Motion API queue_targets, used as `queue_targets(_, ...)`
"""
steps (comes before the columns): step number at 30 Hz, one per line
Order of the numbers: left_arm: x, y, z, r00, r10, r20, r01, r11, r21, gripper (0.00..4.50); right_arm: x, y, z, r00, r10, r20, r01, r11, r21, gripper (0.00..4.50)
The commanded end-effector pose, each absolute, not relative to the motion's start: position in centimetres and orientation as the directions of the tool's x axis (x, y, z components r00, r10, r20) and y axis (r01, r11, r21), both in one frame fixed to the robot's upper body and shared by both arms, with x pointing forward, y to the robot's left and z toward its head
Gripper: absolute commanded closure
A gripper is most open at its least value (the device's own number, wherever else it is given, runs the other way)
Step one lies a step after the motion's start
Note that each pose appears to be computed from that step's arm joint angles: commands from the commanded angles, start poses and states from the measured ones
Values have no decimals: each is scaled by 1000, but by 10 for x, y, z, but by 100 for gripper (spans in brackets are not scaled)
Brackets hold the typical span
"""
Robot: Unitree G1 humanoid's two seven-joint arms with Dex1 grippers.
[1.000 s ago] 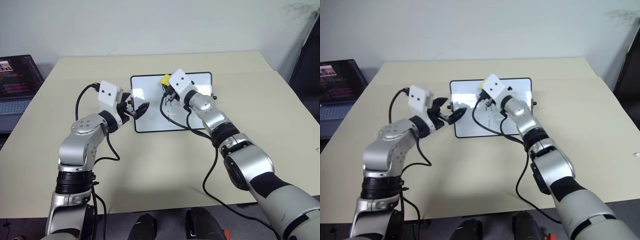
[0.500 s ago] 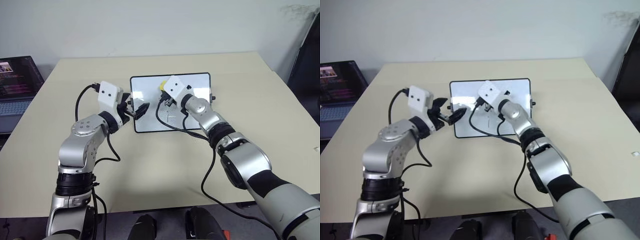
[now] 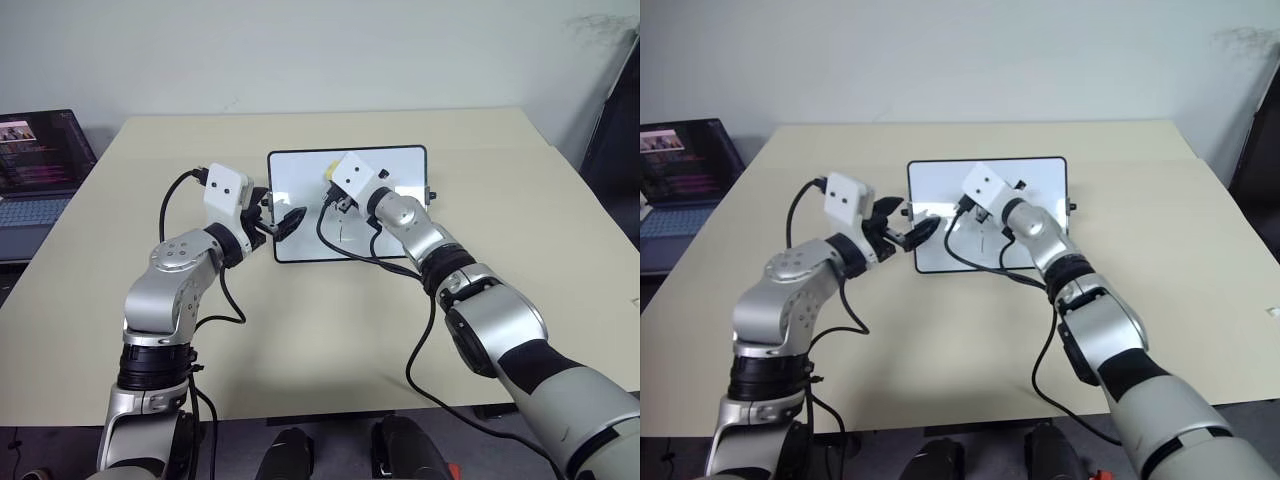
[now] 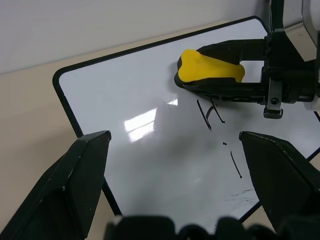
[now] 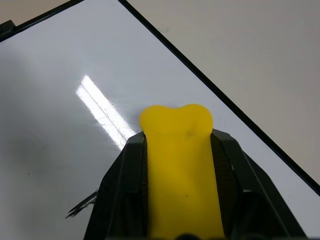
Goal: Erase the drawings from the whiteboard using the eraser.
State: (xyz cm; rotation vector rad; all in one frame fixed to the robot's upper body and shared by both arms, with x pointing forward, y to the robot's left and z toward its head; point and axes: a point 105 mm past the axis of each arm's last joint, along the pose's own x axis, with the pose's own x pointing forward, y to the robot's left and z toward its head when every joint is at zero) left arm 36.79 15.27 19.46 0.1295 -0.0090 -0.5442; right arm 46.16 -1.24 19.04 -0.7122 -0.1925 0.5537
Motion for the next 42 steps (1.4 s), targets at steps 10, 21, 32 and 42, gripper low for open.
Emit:
queue_targets(10, 368, 149, 210, 839, -543, 25, 534, 832, 148, 0, 473, -60, 172, 909, 410, -75, -372, 716, -590, 318)
queue_targets(21, 368, 147, 210, 833, -552, 28, 542, 827, 150, 0, 473, -75, 157, 919, 376, -117, -374, 738, -562, 318)
queue_targets(32, 367, 145, 209, 830, -556, 28, 547, 823, 153, 0, 471, -78, 157, 912, 395, -112, -395, 769, -502, 318)
queue_targets(42, 366, 146, 209, 830, -557, 26, 547, 823, 151, 0, 438, -45, 211, 741, 663, 106, -615, 733, -291, 318)
